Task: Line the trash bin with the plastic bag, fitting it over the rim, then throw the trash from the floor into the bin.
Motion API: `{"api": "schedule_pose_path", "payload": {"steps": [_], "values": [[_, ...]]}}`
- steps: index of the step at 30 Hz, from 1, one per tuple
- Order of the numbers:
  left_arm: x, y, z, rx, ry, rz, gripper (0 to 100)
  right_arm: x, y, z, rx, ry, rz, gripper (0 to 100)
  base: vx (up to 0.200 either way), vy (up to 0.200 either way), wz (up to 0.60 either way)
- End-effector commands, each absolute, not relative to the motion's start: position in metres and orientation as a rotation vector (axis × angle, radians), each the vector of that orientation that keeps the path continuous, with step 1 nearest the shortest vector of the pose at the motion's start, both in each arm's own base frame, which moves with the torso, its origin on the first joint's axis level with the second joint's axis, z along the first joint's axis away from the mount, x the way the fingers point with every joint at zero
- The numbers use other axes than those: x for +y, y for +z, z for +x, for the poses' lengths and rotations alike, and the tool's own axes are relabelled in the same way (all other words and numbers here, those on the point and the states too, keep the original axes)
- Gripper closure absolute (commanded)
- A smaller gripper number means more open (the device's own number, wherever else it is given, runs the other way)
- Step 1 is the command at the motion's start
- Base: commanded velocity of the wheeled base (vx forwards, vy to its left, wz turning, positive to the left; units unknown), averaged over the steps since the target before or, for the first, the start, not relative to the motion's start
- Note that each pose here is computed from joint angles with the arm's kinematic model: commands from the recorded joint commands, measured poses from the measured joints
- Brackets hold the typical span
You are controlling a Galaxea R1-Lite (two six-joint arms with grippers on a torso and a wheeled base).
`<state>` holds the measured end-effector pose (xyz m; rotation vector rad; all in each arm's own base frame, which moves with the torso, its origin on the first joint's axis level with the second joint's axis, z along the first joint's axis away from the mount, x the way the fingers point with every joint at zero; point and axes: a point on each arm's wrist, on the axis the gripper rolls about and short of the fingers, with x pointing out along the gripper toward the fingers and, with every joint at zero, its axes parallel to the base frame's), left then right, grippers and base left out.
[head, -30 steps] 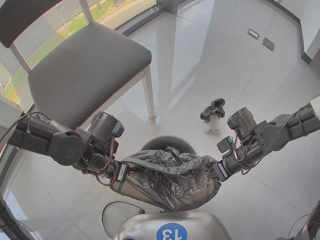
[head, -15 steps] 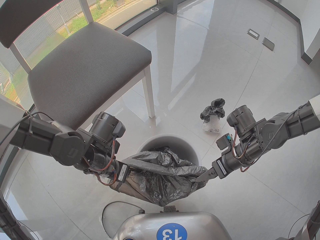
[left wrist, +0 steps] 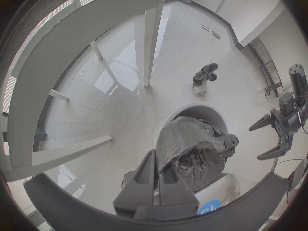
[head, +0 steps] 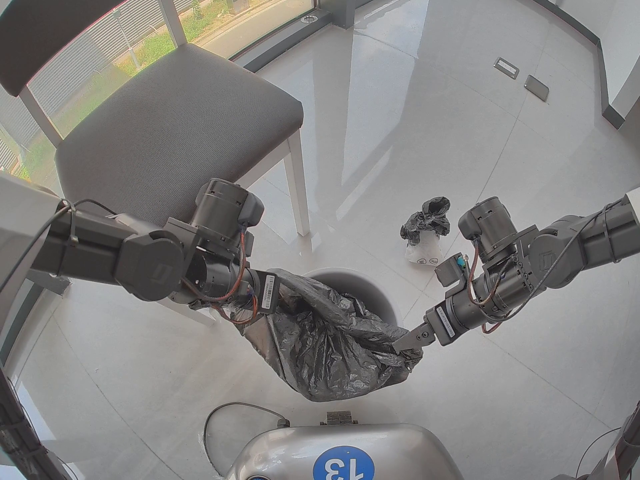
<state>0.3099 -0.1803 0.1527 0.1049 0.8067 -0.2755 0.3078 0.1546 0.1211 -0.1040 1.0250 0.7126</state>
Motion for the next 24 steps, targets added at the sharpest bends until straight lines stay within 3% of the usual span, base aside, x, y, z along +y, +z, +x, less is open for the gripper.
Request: {"api": "schedule_pose_path", "payload": {"steps": [1,24], "values": [[-0.185,0.145,0.323,0.81,-0.263,0.1,100,0.154,0.13,0.303,1.002,0.718,-0.104,0,0.0,0.0,0.0],[-0.185,0.16,0.351,0.728,-0.199,0.016,100,0.17,0.146,0.281,0.957,0.795,-0.14,0,0.0,0.0,0.0]]}}
